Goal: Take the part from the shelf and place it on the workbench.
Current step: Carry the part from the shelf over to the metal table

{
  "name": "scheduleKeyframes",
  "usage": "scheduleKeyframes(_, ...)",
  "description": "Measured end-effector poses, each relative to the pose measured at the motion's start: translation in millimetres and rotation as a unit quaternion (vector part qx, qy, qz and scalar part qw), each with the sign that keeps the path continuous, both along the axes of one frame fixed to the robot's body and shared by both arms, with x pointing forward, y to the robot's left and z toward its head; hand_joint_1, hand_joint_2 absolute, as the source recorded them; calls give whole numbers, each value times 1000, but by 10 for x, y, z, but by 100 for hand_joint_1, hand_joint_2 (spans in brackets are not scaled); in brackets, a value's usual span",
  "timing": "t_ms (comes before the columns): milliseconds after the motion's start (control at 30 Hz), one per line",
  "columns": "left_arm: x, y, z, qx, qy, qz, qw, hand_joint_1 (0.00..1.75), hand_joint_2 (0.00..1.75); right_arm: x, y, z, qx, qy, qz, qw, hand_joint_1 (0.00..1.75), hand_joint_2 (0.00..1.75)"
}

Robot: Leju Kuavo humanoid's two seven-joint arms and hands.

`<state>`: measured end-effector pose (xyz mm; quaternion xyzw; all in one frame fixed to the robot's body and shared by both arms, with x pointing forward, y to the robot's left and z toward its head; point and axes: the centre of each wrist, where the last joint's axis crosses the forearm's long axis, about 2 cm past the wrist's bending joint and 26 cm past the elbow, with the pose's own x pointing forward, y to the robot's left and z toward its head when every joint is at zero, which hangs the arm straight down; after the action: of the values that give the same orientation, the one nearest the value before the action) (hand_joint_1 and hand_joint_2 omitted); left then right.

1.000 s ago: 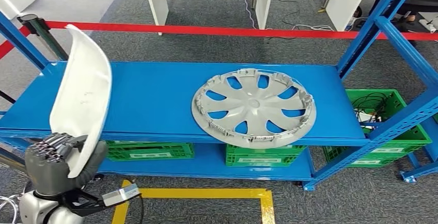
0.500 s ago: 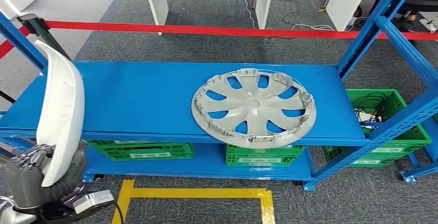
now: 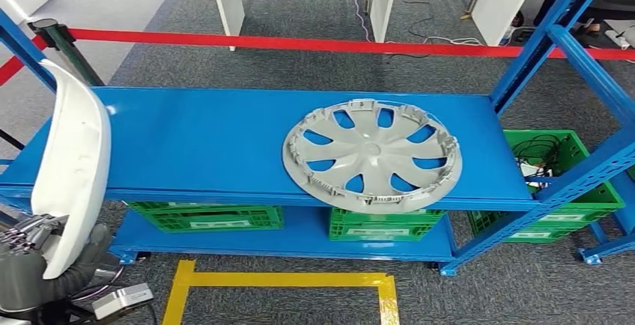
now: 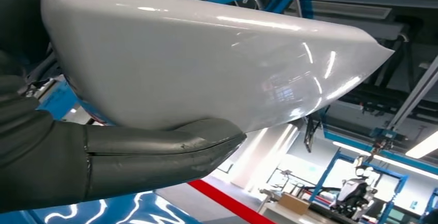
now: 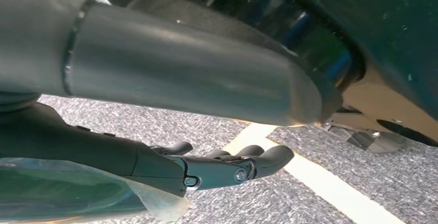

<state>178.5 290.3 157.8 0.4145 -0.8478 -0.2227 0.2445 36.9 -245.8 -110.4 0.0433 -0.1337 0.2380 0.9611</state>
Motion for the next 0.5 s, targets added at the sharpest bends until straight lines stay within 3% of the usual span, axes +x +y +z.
scheduleKeyframes(500, 11, 51, 24, 19, 0, 5, 1000, 175, 175, 39, 14, 5, 1, -2, -5, 1000, 0, 0)
